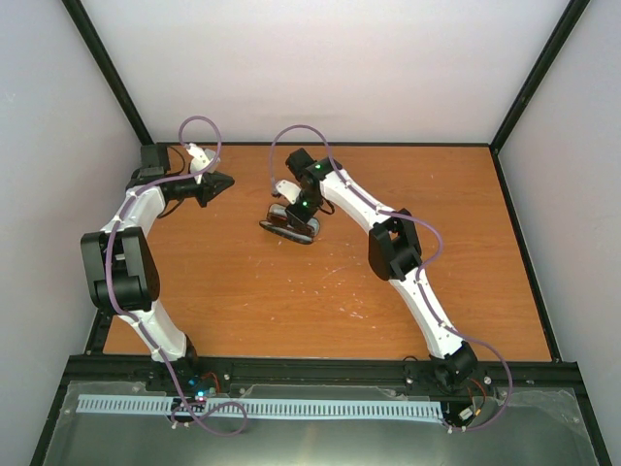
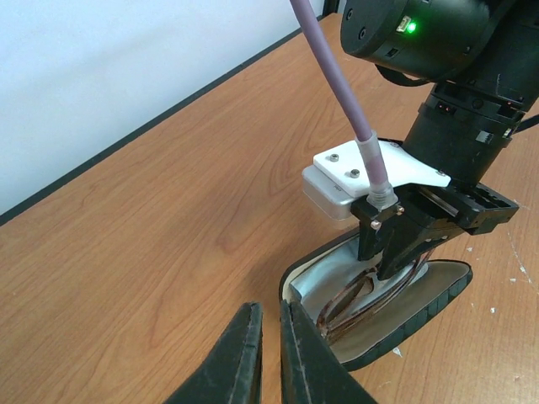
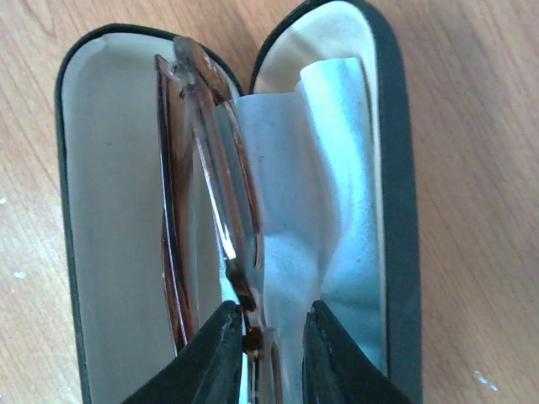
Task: Organize the sunglasses
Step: Place the sunglasses in the sunglasses case.
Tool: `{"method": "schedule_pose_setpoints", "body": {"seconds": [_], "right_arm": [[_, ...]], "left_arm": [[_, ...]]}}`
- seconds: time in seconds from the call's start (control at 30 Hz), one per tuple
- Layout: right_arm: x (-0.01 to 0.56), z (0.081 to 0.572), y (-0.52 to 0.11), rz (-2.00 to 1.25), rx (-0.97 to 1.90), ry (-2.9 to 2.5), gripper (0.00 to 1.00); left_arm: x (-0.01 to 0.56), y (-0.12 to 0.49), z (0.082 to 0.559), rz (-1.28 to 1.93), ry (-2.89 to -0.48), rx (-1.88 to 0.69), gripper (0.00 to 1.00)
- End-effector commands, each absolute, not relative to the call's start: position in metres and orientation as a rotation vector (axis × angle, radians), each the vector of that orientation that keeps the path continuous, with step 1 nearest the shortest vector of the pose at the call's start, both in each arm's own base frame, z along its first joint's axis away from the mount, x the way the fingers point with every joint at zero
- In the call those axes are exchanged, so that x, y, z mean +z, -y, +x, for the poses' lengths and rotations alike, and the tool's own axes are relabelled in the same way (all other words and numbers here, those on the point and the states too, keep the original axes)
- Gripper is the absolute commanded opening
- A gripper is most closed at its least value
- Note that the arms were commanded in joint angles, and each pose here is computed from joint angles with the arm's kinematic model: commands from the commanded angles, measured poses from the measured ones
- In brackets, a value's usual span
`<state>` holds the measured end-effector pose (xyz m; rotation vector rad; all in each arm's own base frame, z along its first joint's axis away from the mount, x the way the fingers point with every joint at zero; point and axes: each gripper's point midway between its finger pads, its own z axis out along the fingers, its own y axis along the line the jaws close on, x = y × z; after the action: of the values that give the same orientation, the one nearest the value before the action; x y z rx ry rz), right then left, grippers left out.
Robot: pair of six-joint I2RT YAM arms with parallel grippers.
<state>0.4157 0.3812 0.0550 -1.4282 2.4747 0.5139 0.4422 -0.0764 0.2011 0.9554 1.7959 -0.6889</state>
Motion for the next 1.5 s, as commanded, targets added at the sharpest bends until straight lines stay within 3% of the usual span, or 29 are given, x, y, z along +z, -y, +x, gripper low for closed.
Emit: {"method": "schedule_pose_setpoints", "body": {"seconds": [0.0, 0.17, 0.23, 0.37, 0.47, 0.63, 1.47], "right_arm": [[0.051, 0.428, -0.381, -1.402, 0.431, -2.464, 0.2], [0.052, 0.436, -0.378, -1.381, 0.368, -2.455, 0.14], [0.053, 0.439, -0.377, -1.367, 0.355, -2.458, 0.2], [0.058, 0.444, -0.375, -1.349, 0.308, -2.449, 0.2], [0.066, 0.452, -0.372, -1.321, 0.252, -2.428, 0.28], [0.082, 0.459, -0.375, -1.3, 0.235, -2.376, 0.29], [0.103, 0.445, -0.368, -1.293, 0.229, -2.37, 0.27]], "left_arm": [[0.206, 0.075, 0.443, 0.973, -1.752, -0.692, 0.1], [0.206, 0.075, 0.443, 0.969, -1.751, -0.698, 0.11], [0.208, 0.075, 0.444, 0.967, -1.747, -0.699, 0.11], [0.207, 0.075, 0.444, 0.965, -1.749, -0.701, 0.11], [0.208, 0.076, 0.443, 0.965, -1.747, -0.706, 0.11], [0.208, 0.076, 0.443, 0.962, -1.747, -0.708, 0.11], [0.213, 0.077, 0.441, 0.967, -1.729, -0.709, 0.11]]}}
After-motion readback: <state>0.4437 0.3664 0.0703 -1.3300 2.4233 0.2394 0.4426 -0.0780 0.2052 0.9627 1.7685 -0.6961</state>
